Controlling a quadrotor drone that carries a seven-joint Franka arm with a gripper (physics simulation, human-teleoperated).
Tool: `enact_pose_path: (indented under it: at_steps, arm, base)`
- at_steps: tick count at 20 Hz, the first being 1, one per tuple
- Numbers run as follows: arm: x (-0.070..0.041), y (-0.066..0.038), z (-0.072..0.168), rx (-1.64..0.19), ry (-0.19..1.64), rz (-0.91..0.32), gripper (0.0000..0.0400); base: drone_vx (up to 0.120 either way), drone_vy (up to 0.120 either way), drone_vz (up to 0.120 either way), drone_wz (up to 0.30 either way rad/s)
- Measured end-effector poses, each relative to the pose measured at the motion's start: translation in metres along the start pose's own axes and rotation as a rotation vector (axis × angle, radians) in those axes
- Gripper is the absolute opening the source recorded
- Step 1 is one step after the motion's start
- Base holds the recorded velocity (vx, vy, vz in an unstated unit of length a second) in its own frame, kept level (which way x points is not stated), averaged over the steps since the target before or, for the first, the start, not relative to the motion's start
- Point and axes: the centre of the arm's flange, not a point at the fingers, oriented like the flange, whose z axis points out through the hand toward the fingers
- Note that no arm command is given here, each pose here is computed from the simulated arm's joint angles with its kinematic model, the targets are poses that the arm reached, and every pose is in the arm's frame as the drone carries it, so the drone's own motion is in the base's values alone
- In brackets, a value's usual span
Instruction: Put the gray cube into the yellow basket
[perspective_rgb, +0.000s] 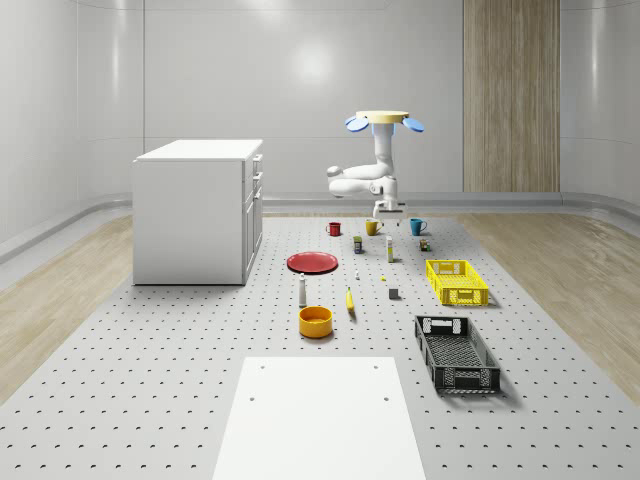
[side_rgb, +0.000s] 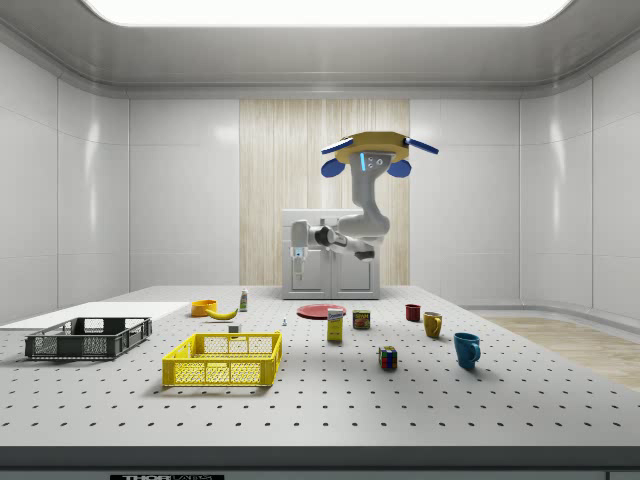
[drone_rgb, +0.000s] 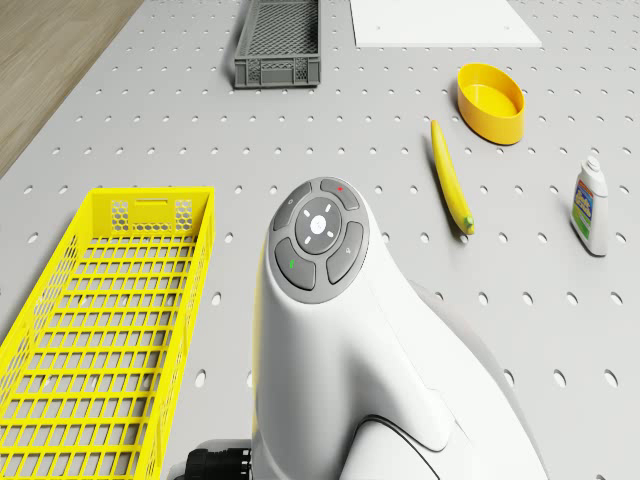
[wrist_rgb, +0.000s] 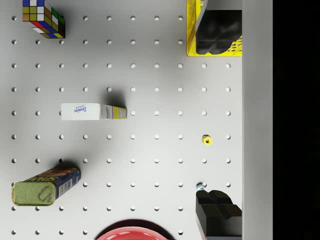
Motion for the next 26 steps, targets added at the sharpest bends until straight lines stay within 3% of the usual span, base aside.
enact_pose_path:
  at_steps: [15,19,26]
  arm:
    - [0.0,0.0,0.0,0.0,0.0,0.0,0.04]
    - [0.0,0.0,0.0,0.0,0.0,0.0,0.04]
    - [0.0,0.0,0.0,0.0,0.0,0.0,0.04]
  base:
    - [0.12,0.0,0.0,0.0]
    - [0.12,0.0,-0.12,0.0]
    - [0.12,-0.051,-0.029,0.0]
